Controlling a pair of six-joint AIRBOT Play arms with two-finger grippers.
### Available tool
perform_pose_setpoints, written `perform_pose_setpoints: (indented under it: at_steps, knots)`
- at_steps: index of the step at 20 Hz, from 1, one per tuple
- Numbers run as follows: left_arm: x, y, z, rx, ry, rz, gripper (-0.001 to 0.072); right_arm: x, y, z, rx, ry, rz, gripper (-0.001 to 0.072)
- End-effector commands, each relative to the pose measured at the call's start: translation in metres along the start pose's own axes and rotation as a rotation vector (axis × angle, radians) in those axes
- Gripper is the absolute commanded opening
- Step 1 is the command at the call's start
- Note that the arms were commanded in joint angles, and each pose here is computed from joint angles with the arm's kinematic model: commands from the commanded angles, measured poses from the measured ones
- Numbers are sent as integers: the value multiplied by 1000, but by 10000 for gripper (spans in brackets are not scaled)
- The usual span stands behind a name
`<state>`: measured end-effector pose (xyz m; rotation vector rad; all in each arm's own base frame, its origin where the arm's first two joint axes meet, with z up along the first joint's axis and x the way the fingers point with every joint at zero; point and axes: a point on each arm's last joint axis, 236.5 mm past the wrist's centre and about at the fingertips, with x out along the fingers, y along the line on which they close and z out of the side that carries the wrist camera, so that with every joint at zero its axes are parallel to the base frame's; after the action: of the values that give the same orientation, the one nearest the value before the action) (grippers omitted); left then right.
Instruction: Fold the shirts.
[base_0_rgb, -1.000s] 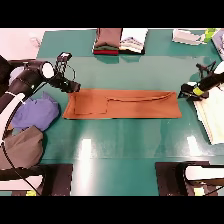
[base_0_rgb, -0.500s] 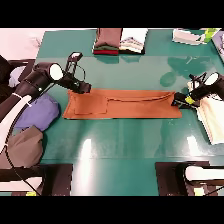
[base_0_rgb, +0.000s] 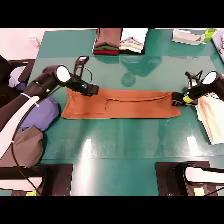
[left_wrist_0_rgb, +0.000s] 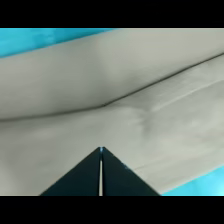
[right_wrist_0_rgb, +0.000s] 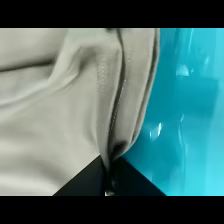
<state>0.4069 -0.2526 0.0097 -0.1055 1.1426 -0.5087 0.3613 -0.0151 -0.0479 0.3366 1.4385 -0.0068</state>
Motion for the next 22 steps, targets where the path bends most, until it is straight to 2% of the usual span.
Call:
perform_pose_setpoints:
  at_steps: [1, 6, 11, 18, 22]
  knots:
    - [22, -35, 11, 22, -34, -58, 26, -57, 25, 5, -71, -71, 17, 20]
    - [77, -98, 12, 134, 25, -117, 26, -154, 94, 12, -191, -220, 67, 20]
    - [119, -133, -22, 231, 121, -150, 27, -213, 169, 10, -320, -344, 147, 20]
    - [123, -132, -27, 243, 137, -151, 27, -234, 242, 4, -449, -350, 217, 20]
    - [81, -101, 8, 233, 78, -95, 27, -226, 277, 1, -480, -339, 255, 20]
